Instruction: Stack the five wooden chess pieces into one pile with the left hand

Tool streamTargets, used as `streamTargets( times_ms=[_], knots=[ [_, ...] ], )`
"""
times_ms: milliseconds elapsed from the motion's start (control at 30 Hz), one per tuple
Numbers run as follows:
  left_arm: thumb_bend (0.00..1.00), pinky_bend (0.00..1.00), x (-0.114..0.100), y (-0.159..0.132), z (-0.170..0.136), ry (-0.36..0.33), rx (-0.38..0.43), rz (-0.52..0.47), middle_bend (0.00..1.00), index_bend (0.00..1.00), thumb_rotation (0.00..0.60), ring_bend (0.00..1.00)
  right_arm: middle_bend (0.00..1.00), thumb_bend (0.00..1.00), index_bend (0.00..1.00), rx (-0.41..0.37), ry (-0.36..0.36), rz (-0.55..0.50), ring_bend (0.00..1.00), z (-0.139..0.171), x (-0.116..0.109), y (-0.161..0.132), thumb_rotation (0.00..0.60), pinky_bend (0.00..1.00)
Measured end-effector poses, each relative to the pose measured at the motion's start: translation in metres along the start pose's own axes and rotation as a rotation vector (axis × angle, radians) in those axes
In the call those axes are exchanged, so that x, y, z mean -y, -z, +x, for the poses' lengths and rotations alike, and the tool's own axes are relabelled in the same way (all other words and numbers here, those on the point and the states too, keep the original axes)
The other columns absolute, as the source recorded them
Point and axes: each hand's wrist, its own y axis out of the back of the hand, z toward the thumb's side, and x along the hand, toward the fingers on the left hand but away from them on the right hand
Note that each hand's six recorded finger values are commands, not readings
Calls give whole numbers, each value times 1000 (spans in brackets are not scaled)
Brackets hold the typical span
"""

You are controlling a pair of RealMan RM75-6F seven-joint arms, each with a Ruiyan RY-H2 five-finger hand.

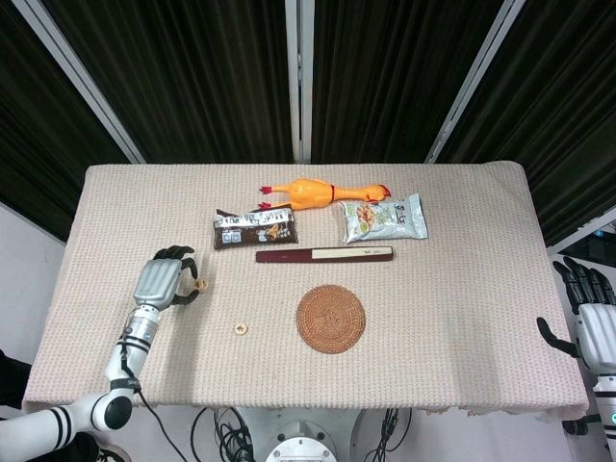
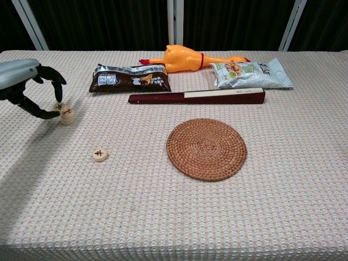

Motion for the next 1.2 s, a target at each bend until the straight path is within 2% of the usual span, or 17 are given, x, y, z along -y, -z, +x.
streamTargets(
  times_ms=[867, 1200],
  knots=[
    [260, 189, 5, 1, 4, 13, -4, -13, 194, 524, 600, 134, 0, 282, 0, 11, -6, -2, 0, -2, 1, 2, 600, 0],
    [259, 189, 4, -1, 4, 11, 4, -19, 189, 483, 600, 134, 0, 282, 0, 11, -7, -1, 0, -2, 1, 2, 600, 0]
  ],
)
